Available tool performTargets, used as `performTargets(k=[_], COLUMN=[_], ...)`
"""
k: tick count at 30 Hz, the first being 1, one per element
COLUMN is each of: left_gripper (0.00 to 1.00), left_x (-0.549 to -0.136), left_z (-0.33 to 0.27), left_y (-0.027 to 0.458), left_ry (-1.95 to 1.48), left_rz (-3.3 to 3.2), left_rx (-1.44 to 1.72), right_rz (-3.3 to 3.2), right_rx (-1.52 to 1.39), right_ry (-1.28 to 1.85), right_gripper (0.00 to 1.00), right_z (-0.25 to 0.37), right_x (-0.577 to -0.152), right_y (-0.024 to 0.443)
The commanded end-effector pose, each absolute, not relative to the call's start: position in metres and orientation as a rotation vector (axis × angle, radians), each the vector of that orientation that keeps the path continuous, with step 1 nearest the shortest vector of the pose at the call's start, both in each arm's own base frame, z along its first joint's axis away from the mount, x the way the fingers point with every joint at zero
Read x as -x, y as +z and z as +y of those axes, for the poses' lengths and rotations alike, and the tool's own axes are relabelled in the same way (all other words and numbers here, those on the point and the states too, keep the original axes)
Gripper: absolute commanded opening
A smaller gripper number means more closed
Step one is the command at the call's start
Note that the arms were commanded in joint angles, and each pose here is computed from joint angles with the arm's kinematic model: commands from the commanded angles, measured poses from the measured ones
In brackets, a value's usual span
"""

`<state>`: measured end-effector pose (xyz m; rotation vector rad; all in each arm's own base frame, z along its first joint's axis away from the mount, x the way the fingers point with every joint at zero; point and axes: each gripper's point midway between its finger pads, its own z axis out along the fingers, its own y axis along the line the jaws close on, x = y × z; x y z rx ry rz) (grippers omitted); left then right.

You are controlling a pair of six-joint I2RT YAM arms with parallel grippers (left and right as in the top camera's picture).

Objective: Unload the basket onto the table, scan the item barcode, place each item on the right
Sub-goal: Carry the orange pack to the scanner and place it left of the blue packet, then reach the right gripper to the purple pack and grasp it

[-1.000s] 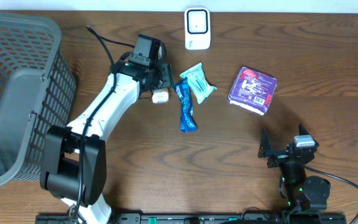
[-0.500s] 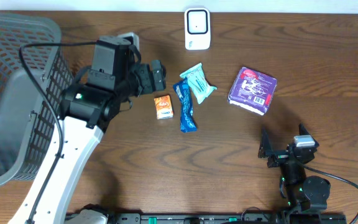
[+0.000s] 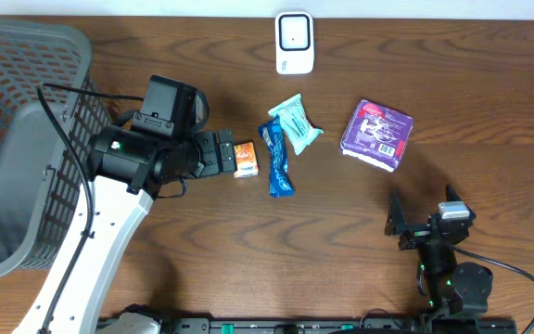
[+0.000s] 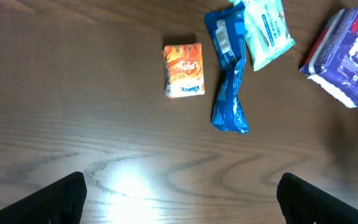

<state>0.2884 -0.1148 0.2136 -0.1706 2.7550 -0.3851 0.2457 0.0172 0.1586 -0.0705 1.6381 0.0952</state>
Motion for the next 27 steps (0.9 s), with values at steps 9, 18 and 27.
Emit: performTargets(k=[9, 18, 27], left_gripper=[0.98, 0.98, 0.98], left_x=[-0.29, -0.29, -0.29], left_z=[-0.112, -0.112, -0.112], left_y=[0.215, 0.215, 0.215], left_ry=[-0.368, -0.368, -0.368], left_rz=[2.748, 2.748, 2.748], left_rx=[0.176, 0.176, 0.176], right_rz=[1.465, 1.374, 1.308], right_rx=[0.169, 0.304, 0.234], right_ry=[0.46, 0.643, 0.763], right_gripper=[0.99, 0.99, 0.99], right_z=[0.065, 0.095, 0.096], right_x=[-0.232, -0.212, -0.205], right_y=[0.204, 0.225, 0.248])
